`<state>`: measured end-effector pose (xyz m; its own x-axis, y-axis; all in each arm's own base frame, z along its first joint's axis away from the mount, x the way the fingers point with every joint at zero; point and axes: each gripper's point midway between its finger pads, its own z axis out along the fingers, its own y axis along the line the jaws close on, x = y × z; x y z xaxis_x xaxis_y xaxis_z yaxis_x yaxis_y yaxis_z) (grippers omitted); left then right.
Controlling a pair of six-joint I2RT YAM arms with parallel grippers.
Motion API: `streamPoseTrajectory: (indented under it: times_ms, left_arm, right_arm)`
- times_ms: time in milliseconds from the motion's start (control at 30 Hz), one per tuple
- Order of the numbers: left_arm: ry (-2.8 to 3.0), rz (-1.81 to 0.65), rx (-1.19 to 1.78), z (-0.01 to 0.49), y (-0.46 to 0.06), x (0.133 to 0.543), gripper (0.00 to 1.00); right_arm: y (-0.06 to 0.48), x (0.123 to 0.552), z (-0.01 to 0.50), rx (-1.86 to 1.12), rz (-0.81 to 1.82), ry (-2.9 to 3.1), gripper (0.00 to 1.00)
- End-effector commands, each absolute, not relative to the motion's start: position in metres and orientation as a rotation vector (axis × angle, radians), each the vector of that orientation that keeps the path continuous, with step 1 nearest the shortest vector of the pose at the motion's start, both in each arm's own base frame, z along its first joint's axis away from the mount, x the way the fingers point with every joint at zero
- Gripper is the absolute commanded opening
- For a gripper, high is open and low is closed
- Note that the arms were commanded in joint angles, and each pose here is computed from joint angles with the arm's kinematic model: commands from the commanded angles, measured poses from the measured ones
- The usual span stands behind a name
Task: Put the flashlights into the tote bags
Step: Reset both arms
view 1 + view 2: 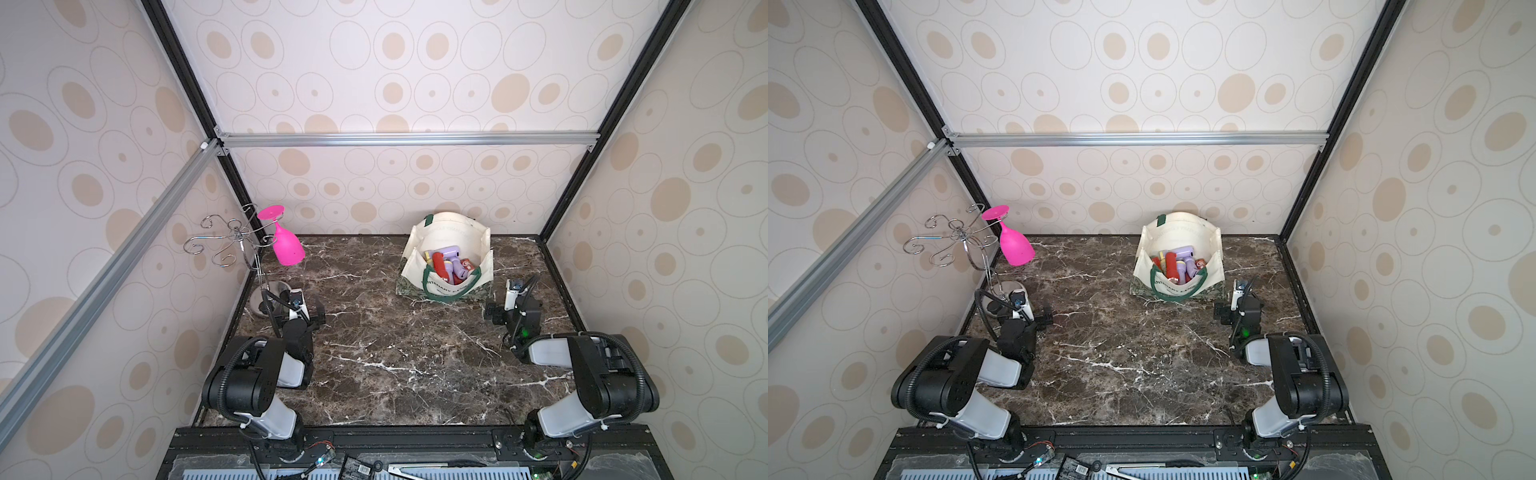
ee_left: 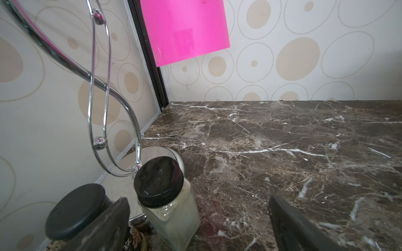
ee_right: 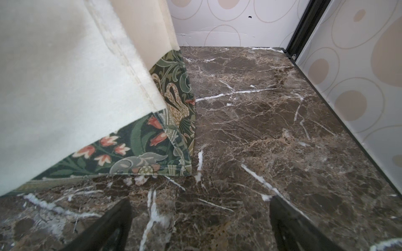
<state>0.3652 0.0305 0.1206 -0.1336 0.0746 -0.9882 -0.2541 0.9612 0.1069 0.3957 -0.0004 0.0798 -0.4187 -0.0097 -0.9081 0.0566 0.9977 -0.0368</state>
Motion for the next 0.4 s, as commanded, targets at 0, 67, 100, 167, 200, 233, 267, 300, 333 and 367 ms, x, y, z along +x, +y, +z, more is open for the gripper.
streamPoseTrajectory:
  times_ms: [0,67,100,167,200,233,267,300,333,367]
  left_arm:
    - [1.635,0.264,-0.148,0.1330,0.0307,0.3688,1.00]
    - [1.634,0.262,-0.149,0.1333,0.0307,0.3690,1.00]
    - [1.634,0.264,-0.148,0.1330,0.0307,0.3690,1.00]
    - [1.637,0.263,-0.146,0.1327,0.0303,0.3694,1.00]
    - [1.638,0.265,-0.146,0.1321,0.0306,0.3695,1.00]
    - [1.638,0.263,-0.146,0.1325,0.0303,0.3699,1.00]
    - [1.637,0.263,-0.146,0.1327,0.0302,0.3699,1.00]
    - [1.636,0.264,-0.148,0.1328,0.0307,0.3696,1.00]
    - [1.636,0.263,-0.147,0.1328,0.0305,0.3694,1.00]
    - [1.634,0.263,-0.147,0.1332,0.0306,0.3693,1.00]
  right_arm:
    - [0.0001,0.3987,0.0834,0.017,-0.091,1.993,1.00]
    - [0.0000,0.3985,0.0834,0.017,-0.091,1.993,1.00]
    - [0.0000,0.3983,0.0832,0.017,-0.092,1.993,1.00]
    - [0.0002,0.3986,0.0845,0.017,-0.090,1.988,1.00]
    - [0.0003,0.3982,0.0841,0.016,-0.090,1.989,1.00]
    - [0.0002,0.3977,0.0838,0.016,-0.091,1.989,1.00]
    - [0.0001,0.3976,0.0843,0.018,-0.091,1.987,1.00]
    - [0.0003,0.3976,0.0851,0.019,-0.088,1.984,1.00]
    - [0.0002,0.3973,0.0847,0.019,-0.090,1.985,1.00]
    - [-0.0003,0.3973,0.0848,0.018,-0.092,1.985,1.00]
